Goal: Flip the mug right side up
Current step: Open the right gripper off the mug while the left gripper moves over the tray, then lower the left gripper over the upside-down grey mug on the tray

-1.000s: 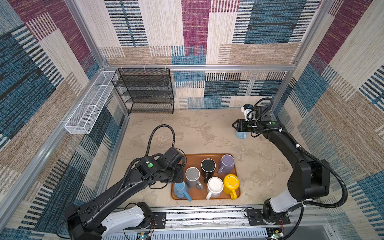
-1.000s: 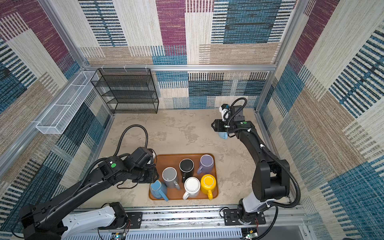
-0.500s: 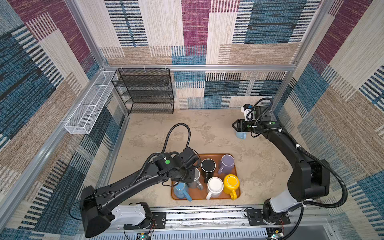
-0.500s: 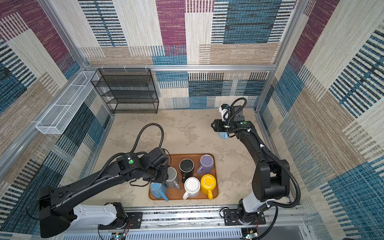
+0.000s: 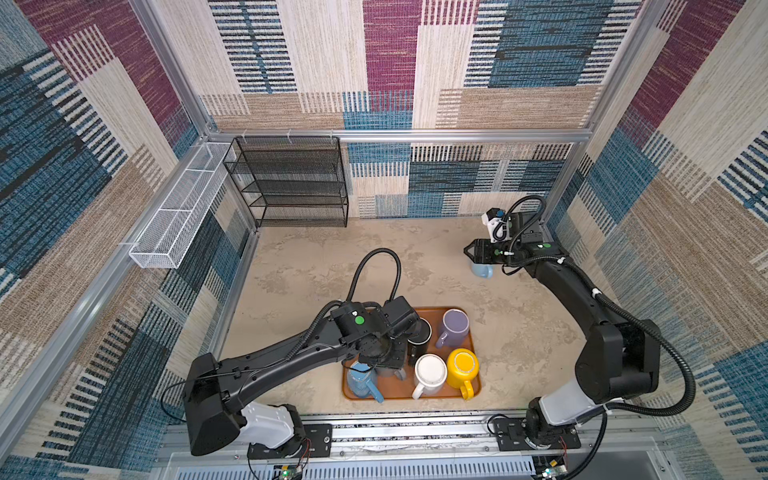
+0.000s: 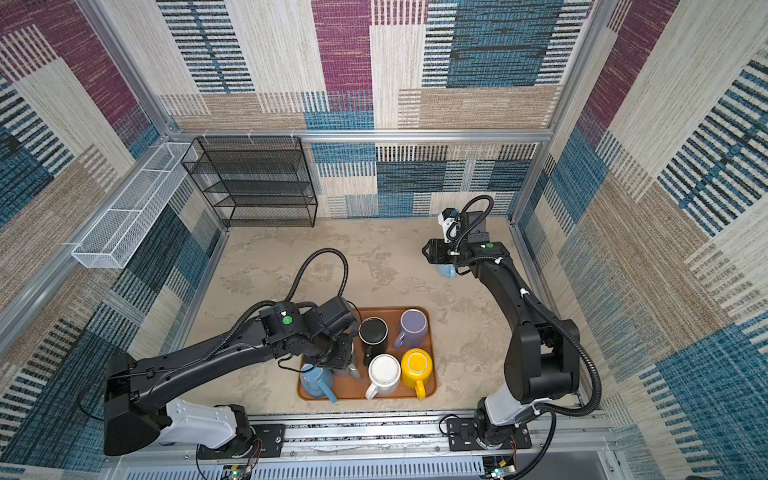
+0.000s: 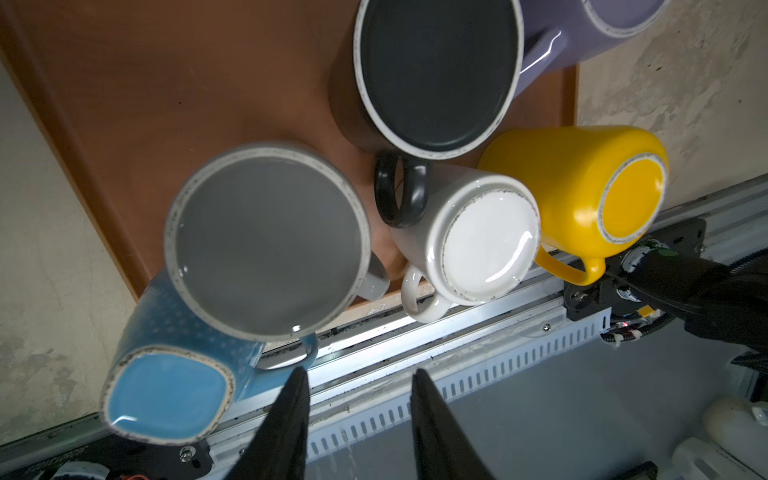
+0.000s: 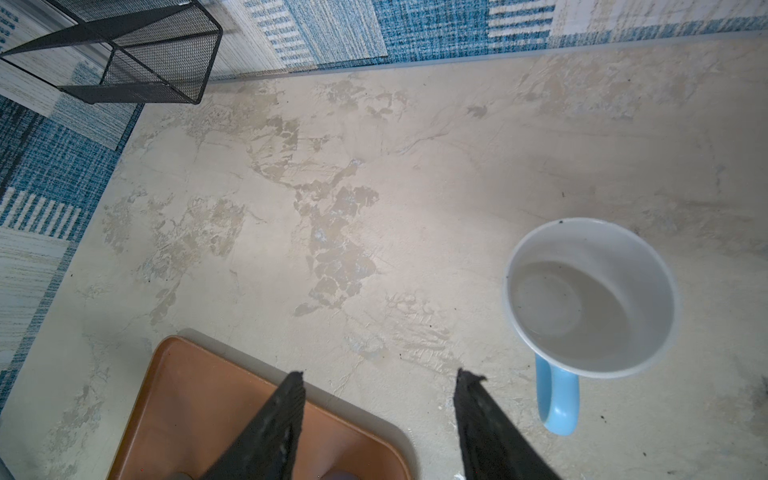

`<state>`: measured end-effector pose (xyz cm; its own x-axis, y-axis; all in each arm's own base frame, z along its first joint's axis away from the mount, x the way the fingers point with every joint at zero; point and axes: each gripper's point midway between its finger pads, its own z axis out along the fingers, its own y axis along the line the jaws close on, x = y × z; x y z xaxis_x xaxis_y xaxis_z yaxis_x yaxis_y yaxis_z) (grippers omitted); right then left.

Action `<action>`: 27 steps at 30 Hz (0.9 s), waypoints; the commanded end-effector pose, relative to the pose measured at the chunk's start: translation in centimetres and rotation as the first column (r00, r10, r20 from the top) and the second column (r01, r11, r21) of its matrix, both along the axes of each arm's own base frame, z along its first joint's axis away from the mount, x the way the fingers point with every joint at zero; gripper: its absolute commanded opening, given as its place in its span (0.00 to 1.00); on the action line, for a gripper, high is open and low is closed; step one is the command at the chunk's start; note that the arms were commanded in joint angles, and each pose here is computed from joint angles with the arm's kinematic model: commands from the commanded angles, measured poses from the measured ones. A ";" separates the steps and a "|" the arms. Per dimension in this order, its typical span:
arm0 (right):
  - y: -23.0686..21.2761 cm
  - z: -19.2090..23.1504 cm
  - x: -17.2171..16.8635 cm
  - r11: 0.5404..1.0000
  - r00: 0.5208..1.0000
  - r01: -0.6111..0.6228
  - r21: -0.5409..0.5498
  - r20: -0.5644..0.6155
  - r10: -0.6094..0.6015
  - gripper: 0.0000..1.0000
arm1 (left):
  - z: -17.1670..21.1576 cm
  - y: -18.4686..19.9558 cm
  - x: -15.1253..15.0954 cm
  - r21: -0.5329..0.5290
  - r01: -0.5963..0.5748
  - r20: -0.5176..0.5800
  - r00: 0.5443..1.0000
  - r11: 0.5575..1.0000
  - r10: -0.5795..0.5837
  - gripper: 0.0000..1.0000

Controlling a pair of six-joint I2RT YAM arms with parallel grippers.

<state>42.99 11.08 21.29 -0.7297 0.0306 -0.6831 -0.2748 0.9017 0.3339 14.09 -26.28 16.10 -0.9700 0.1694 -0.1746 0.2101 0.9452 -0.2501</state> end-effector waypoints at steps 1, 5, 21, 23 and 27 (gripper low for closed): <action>0.3 0.6 -0.3 1.000 1.000 -0.021 0.001 0.019 0.021 0.61 | -0.2 0.2 -0.4 0.029 -0.044 -0.011 0.999 0.999 0.044 0.38; 0.3 0.5 -0.4 1.000 0.999 -0.028 -0.003 0.020 0.028 0.63 | -1.3 0.6 -1.1 0.091 -0.107 -0.014 0.994 0.990 0.109 0.38; 1.6 0.6 -1.8 0.996 0.998 -0.063 0.067 0.030 0.061 0.64 | -5.2 -0.2 0.9 0.253 -0.110 -0.007 0.993 0.961 0.115 0.38; 1.5 0.7 -1.9 0.996 0.998 -0.061 0.065 0.031 0.059 0.64 | -5.6 0.1 1.1 0.266 -0.111 -0.011 0.993 0.958 0.118 0.38; 1.5 0.8 -2.0 0.996 0.998 -0.061 0.063 0.029 0.059 0.64 | -6.1 0.5 1.8 0.290 -0.114 0.003 0.993 0.950 0.118 0.38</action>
<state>40.66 12.58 21.38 -0.7322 0.0262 -0.6806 -0.3314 0.8593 0.3896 15.24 -26.64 10.19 -0.9922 0.0739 -0.1002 0.0755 0.9971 -0.0121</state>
